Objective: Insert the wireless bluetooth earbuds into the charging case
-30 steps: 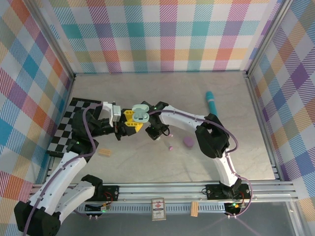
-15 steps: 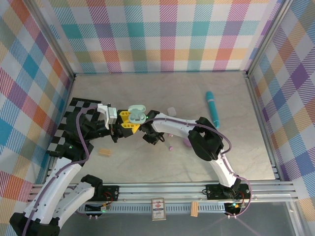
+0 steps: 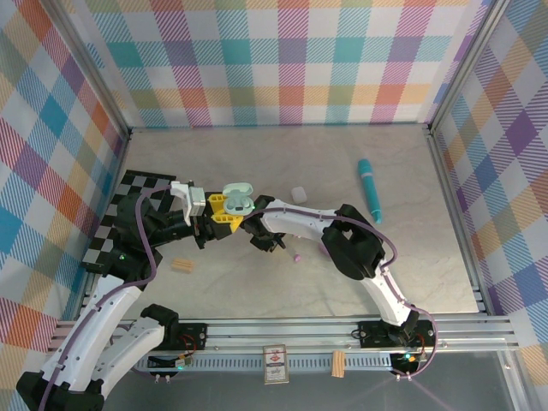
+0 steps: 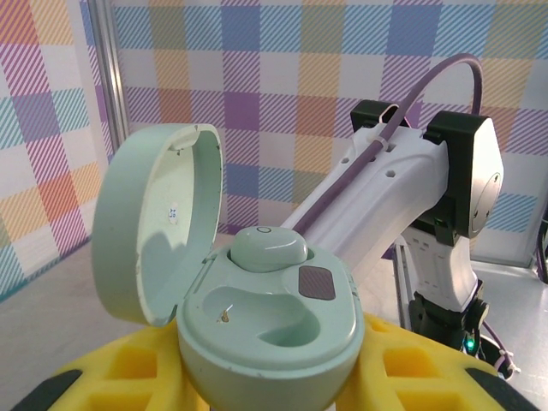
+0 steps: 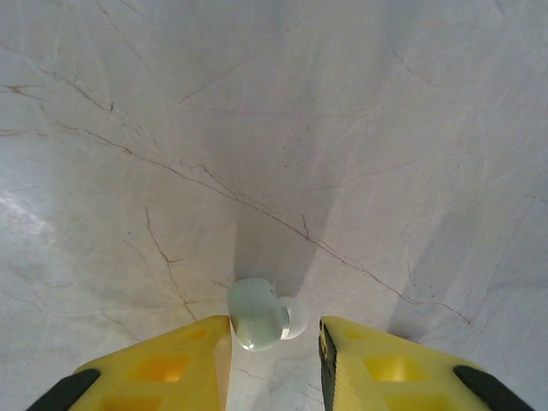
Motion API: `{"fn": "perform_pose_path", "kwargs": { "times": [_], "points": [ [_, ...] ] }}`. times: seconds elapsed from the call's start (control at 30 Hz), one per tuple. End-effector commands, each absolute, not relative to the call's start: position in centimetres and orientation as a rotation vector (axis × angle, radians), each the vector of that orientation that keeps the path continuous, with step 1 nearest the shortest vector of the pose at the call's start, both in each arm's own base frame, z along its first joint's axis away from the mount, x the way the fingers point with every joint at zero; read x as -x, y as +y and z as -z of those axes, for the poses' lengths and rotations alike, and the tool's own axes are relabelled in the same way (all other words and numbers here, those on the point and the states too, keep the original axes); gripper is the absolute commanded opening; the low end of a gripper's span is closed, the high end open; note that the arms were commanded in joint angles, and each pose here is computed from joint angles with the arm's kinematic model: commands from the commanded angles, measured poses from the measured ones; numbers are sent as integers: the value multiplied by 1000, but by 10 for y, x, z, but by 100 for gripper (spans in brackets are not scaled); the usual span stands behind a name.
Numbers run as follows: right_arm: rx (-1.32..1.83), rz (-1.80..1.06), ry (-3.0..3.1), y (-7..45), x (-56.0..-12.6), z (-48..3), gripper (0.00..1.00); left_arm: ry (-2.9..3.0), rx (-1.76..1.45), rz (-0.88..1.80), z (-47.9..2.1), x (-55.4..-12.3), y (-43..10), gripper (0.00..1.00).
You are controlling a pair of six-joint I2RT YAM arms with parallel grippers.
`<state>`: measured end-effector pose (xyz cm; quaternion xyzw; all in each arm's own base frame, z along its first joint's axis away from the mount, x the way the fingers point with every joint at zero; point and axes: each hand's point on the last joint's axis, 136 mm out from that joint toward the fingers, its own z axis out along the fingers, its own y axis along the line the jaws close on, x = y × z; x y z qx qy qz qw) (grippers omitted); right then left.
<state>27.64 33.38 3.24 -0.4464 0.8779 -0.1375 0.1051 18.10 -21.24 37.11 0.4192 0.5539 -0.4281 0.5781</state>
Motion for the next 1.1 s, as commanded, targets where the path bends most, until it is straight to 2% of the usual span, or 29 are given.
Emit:
{"fn": "perform_pose_path", "kwargs": {
  "times": [0.0, 0.33, 0.7, 1.07],
  "points": [
    [1369, 437, 2573, 336, -274, -27, 33, 1251, -989, 974, -384, -177, -211, 34],
    [1397, 476, 2552, 341, -278, -16, 30, 1259, -990, 981, -380, -178, -211, 34],
    [1398, 508, 2550, 338, -280, -19, 22, 1264, -989, 983, -377, -180, -212, 34],
    [1206, 308, 2663, 316, -284, -45, 21, 1249, -969, 995, -378, -188, -215, 34]
  ]
}}
